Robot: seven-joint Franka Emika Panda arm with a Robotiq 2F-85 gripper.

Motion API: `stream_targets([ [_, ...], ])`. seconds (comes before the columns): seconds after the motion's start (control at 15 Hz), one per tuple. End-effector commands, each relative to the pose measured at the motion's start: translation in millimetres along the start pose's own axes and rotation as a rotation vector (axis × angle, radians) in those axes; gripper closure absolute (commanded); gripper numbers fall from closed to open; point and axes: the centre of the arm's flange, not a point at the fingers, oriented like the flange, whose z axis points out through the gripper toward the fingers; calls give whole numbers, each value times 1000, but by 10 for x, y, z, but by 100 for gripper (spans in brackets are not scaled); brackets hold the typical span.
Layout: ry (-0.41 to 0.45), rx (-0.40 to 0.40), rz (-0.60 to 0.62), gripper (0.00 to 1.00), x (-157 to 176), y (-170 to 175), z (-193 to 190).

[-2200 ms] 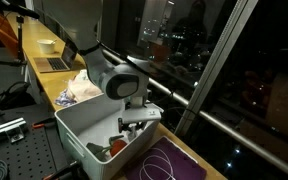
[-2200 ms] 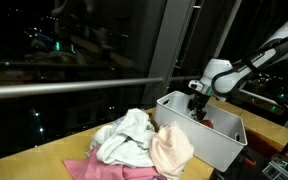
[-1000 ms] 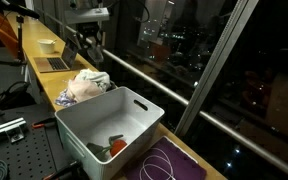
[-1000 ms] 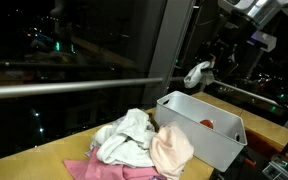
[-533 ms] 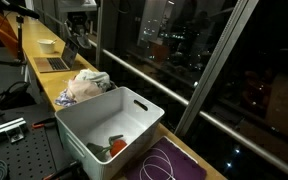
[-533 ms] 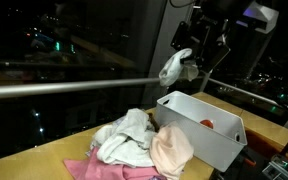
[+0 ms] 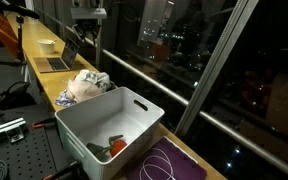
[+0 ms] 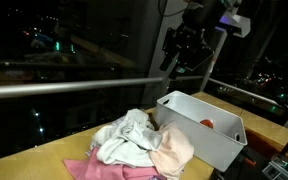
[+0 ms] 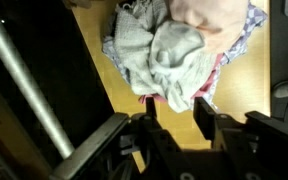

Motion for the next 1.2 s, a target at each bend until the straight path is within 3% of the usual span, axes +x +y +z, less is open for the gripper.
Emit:
stream_targets([
  [0.0,-46,13,61,23,-845,155,139],
  [0.2,-90,31,161,2,-1691,223,383],
  [0.6,-105,61,313,0,-3318,100,967],
  [0.87,-106,76,352,0,-3816,-83,1291],
  [1.13,-113,80,351,0,-3990,-125,1545],
])
